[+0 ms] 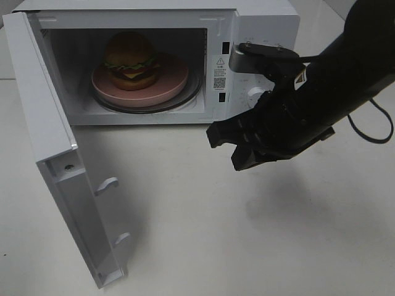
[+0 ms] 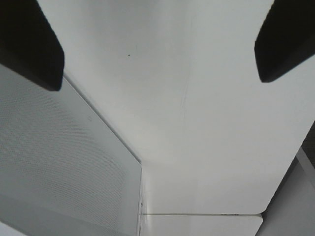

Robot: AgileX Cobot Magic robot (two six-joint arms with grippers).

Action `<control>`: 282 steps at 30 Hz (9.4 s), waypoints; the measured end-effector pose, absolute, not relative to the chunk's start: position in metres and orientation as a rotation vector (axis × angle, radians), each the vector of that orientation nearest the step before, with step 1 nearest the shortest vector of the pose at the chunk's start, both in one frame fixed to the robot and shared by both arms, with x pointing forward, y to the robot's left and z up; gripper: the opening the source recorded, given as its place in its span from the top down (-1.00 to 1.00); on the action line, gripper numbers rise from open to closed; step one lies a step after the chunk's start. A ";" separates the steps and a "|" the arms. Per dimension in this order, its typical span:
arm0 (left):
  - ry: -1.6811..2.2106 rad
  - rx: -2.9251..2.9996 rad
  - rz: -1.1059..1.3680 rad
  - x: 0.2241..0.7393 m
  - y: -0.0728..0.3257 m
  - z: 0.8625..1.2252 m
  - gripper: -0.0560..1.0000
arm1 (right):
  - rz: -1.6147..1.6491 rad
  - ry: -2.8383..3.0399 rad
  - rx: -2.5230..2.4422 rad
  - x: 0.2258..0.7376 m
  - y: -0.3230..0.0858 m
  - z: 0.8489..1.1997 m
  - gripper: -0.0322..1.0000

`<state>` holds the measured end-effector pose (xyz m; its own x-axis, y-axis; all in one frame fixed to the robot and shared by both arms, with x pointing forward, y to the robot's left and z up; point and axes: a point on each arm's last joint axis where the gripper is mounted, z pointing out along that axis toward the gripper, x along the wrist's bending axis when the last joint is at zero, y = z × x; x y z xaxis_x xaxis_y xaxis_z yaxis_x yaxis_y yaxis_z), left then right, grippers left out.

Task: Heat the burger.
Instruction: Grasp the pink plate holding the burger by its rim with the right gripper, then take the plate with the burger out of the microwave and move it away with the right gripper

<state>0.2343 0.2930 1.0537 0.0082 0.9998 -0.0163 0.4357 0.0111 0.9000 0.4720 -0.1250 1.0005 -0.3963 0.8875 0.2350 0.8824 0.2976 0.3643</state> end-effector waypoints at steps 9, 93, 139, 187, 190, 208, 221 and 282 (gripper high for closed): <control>1.530 1.527 0.942 0.234 0.293 1.054 -0.99 | 0.510 2.852 0.946 0.472 -0.128 1.014 0.78; 1.530 1.527 0.942 0.234 0.293 1.054 -0.99 | 0.319 2.452 -0.412 0.573 -0.023 0.996 -0.69; 1.530 1.527 0.942 0.234 0.293 1.054 -0.99 | 0.303 2.553 -0.178 0.660 0.036 0.918 -0.50; 1.530 1.527 0.942 0.234 0.293 1.054 -0.99 | 0.283 2.626 -0.257 0.613 0.031 0.939 0.79; 1.530 1.527 0.942 0.234 0.293 1.054 -0.99 | 0.289 2.610 -0.298 0.607 0.026 0.942 0.79; 1.530 1.527 0.942 0.234 0.293 1.054 -0.99 | 0.362 2.494 -0.437 0.576 0.002 0.951 0.79; 1.530 1.527 0.942 0.234 0.293 1.054 -0.99 | 0.341 2.446 -0.591 0.557 -0.031 0.956 0.79; 1.530 1.527 0.942 0.234 0.293 1.054 -0.99 | 0.411 2.458 -0.563 0.412 -0.153 0.987 0.79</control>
<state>0.2343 0.2930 1.0537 0.0082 0.9998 -0.0163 0.4357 0.0111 0.9000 0.4119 -0.1530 0.9867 -0.7439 -0.2995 -0.5975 -0.4778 0.8634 0.1619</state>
